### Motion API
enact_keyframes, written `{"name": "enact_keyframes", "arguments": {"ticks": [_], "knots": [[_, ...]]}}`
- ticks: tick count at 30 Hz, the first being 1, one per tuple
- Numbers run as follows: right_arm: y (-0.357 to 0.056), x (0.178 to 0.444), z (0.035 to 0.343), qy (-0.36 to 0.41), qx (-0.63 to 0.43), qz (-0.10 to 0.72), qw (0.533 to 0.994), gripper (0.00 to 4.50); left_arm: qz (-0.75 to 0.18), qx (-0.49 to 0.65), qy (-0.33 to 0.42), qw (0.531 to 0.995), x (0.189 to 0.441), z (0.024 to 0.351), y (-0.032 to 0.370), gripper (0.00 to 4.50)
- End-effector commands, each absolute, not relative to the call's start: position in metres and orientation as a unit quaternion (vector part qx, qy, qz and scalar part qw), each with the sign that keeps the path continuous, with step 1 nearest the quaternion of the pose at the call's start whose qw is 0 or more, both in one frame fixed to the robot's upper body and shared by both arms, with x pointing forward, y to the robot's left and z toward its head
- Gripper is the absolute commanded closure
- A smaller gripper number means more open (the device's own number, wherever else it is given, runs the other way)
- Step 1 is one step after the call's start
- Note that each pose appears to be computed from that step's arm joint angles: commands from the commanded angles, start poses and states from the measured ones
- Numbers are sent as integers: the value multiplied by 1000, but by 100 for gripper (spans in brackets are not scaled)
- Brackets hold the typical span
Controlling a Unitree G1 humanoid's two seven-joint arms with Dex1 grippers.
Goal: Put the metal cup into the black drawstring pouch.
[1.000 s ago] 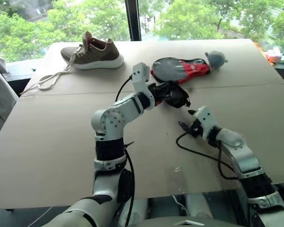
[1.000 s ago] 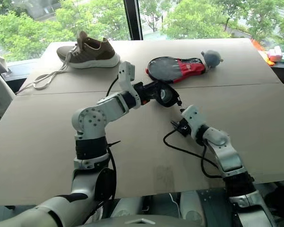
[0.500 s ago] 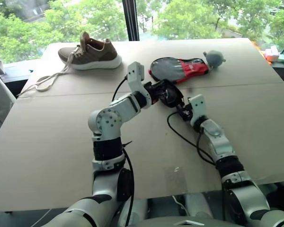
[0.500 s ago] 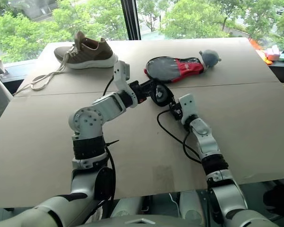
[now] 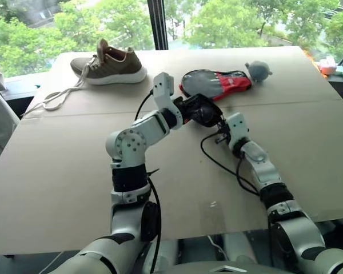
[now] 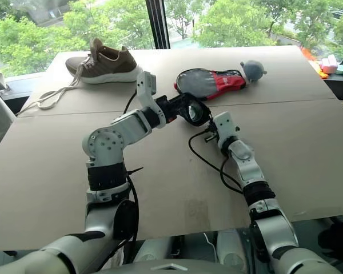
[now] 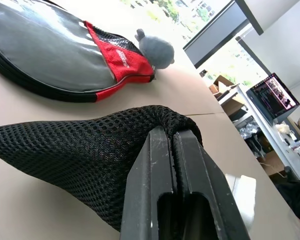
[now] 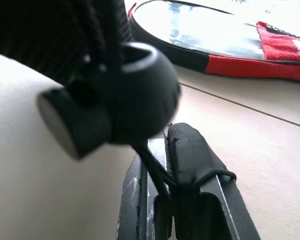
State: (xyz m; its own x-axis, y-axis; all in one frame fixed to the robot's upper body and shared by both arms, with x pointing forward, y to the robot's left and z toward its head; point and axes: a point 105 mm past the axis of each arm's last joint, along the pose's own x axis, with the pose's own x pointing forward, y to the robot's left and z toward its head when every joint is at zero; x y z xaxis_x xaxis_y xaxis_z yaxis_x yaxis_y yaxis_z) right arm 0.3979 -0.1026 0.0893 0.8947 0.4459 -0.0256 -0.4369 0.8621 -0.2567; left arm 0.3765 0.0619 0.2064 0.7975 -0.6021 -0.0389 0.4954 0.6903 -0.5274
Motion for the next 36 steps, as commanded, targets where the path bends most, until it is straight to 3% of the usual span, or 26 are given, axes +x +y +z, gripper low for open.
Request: {"name": "enact_keyframes", "arguments": {"ticks": [1, 5, 10, 14, 15, 22, 27, 31, 36], "knots": [[-128, 394, 107, -28, -140, 212, 967, 445, -302, -263, 61, 914, 380, 231, 69, 450], [-138, 378, 135, -37, -146, 266, 952, 445, -291, -264, 51, 918, 385, 236, 78, 450], [-173, 384, 200, -120, -304, 188, 926, 445, -311, -273, 40, 910, 379, 239, 75, 450], [-167, 387, 249, -212, -418, 150, 870, 445, -356, -305, 20, 883, 365, 246, 66, 450], [-160, 387, 263, -241, -448, 144, 849, 450, -376, -315, 13, 871, 358, 249, 63, 393], [-123, 375, 327, -399, -506, 117, 756, 450, -482, -273, 0, 832, 320, 254, 59, 164], [-99, 369, 346, -448, -497, 139, 730, 450, -555, -237, -69, 794, 296, 283, 63, 164], [-80, 360, 350, -472, -490, 172, 712, 450, -524, -192, -118, 822, 316, 295, 58, 164], [-65, 350, 350, -492, -491, 202, 690, 450, -529, -167, -154, 818, 332, 305, 37, 164]]}}
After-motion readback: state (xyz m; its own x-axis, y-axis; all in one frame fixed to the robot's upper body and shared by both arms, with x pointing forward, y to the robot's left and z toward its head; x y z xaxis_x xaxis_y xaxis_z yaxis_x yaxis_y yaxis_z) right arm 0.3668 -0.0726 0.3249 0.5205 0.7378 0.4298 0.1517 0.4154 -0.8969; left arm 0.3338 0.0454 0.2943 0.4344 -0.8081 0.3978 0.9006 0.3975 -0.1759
